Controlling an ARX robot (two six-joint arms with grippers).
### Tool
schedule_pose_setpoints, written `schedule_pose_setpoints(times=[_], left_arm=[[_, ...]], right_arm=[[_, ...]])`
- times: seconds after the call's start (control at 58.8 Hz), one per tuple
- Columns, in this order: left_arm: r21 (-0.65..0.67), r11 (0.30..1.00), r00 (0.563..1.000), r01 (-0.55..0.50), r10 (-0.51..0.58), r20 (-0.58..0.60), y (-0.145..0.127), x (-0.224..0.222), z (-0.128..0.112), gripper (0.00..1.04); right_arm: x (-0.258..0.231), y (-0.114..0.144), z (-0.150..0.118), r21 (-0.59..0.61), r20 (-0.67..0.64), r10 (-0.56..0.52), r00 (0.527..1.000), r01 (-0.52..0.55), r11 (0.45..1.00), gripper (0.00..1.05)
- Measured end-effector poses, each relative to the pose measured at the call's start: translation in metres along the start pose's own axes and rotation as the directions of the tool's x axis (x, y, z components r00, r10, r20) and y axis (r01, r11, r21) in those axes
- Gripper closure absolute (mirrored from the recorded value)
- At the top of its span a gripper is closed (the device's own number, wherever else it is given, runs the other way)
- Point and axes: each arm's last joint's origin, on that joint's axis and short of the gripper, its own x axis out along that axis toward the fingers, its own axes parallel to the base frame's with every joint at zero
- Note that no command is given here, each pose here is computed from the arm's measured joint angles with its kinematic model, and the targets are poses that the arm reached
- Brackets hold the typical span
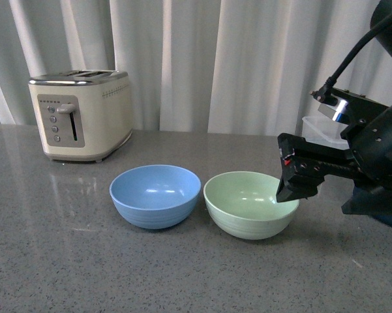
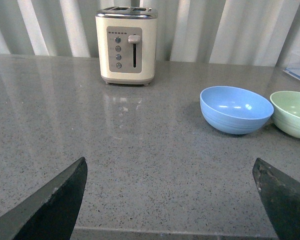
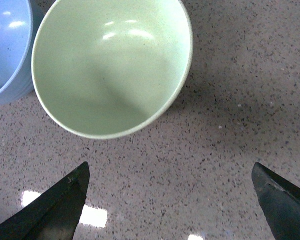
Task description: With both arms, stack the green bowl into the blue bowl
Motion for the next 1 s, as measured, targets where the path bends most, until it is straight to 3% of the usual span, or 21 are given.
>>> schedule_pose_setpoints(times=[0.459, 1.003], left_arm=[[0.0, 1.0, 1.0, 0.0, 0.0, 0.0, 0.0, 0.0, 0.0, 0.07], [0.0, 1.0, 1.0, 0.0, 0.0, 0.0, 0.0, 0.0, 0.0, 0.07]], right_arm=[[0.041, 0.004, 0.033, -0.023, -0.011, 0.015, 1.0, -0.015, 1.0, 0.1], [0.064, -0.011, 0.041, -0.05, -0.017, 0.019, 1.0, -0.02, 0.999, 0.1]])
